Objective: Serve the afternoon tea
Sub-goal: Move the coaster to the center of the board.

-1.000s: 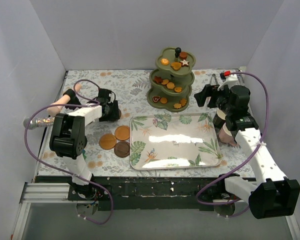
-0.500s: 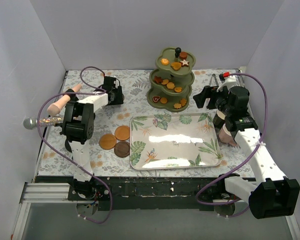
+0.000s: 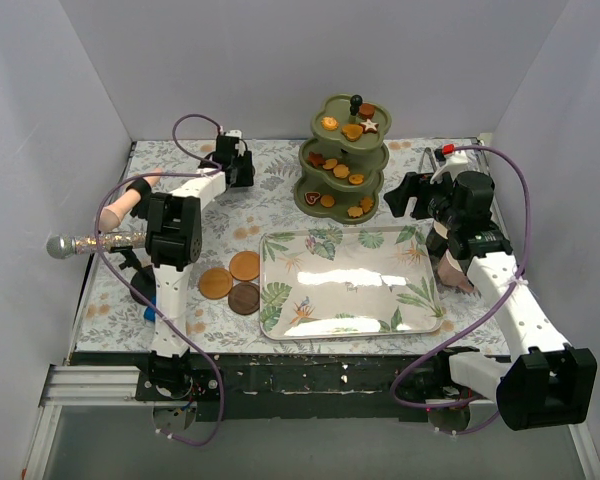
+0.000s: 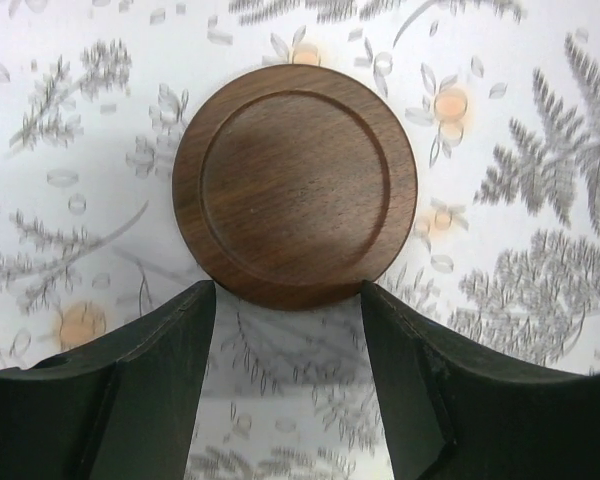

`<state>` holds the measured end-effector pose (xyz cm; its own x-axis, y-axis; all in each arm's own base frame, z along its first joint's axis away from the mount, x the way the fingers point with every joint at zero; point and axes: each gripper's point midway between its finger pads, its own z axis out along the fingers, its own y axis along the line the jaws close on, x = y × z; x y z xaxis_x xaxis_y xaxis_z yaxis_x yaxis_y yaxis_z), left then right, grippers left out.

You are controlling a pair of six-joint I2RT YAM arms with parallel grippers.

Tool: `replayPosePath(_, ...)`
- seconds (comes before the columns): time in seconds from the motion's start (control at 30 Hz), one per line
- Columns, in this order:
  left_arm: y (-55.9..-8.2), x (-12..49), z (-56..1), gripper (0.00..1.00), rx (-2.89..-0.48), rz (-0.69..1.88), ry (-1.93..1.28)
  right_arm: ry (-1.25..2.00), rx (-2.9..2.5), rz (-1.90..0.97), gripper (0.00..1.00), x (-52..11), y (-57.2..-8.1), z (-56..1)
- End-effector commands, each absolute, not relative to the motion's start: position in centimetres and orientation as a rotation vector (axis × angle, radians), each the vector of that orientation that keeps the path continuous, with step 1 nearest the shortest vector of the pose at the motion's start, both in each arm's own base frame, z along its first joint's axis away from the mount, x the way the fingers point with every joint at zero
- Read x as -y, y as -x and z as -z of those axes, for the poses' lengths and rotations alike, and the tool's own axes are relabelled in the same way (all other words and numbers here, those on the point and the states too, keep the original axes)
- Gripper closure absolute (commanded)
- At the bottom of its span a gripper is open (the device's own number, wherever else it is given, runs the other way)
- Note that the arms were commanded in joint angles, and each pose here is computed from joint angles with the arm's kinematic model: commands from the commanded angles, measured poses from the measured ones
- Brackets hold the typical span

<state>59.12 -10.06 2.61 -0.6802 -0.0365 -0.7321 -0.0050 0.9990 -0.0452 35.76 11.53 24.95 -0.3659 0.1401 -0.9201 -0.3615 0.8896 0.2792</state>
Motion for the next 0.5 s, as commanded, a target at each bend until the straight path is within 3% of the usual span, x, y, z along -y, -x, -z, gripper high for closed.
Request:
replayPosePath(0.0,-56.1,9.2,5.7,0.4,-2.553,-0.033,0.004,0.191,-1.821,-0.541,0.1,-12.0,-36.3,-26.5)
replayPosePath(0.2,-57.3,9.3,5.5,0.38,-2.537,-0.043,0.001,0.191,-1.834,-0.522,0.1,-11.7,-36.4,-26.2)
replayPosePath(0.47,-57.2,10.6,-2.0,0.13,-2.398,0.074,0.008,0.203,-1.845,-0.539,0.09,-12.0,-36.4,-25.9)
